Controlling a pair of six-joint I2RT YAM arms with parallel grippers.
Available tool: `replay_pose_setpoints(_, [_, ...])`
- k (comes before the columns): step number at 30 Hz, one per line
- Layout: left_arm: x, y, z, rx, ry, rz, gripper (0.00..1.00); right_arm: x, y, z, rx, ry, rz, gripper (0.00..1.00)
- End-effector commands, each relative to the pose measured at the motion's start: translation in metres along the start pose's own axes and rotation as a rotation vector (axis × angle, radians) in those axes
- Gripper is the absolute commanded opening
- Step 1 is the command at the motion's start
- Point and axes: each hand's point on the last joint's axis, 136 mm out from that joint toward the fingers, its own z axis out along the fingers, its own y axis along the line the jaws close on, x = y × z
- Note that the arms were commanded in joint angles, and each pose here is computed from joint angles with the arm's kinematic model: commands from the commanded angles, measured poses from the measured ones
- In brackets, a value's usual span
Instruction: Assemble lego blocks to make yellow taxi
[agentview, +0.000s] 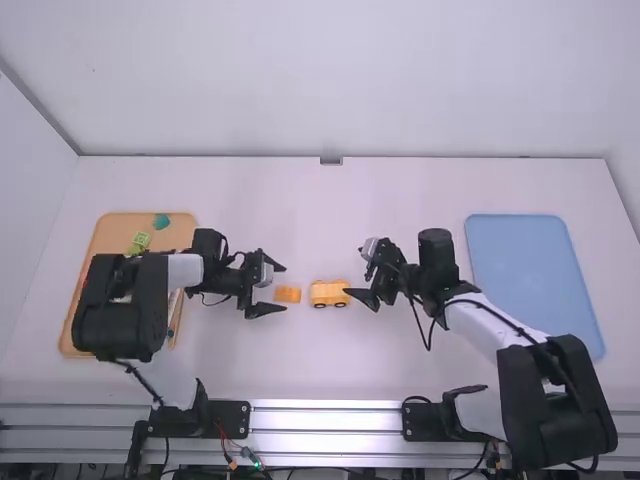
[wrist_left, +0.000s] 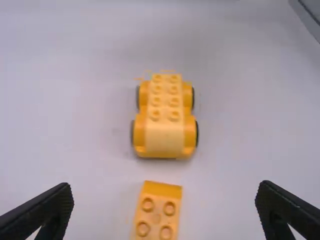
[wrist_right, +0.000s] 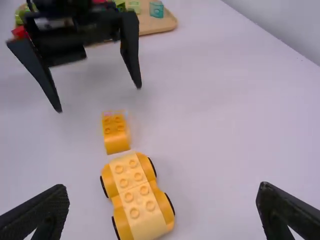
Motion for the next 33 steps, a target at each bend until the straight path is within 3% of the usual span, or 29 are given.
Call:
replay_pose_setpoints(1, [-0.004,-0.005,0.006,0.028,-0.083,0.14,0.9,-0.002,0.006,0.0,-0.017,-0.009,-0.009,0.98])
replay_pose_setpoints(7, [0.025,-0.005,0.01,0.035,-0.002,0.1,0.78,-0.001,0.003,-0.002,-0.007,-0.01,-0.002,0.99])
replay_pose_setpoints(17, [0.039,0.006,0.018,0.004,-0.005,0.011,0.75,-0.002,0.007,0.0,-0.02,-0.011,-0.004,0.99])
replay_pose_setpoints(19, [0.04,0.005,0.019,0.007,-0.006,0.008,0.72,-0.002,0.007,0.0,-0.021,-0.012,-0.006,0.99])
replay_pose_setpoints(20, [0.041,0.004,0.02,0.011,0.003,0.01,0.63,-0.002,0.006,-0.001,-0.017,-0.013,-0.005,0.99])
replay_pose_setpoints(24, [0.045,0.005,0.019,0.004,0.02,0.006,0.55,-0.002,0.006,-0.001,-0.018,-0.012,-0.004,0.99])
replay_pose_setpoints(33, [0.052,-0.001,0.022,-0.001,0.042,0.03,0.5,-0.003,0.006,-0.001,-0.021,-0.014,-0.004,0.99])
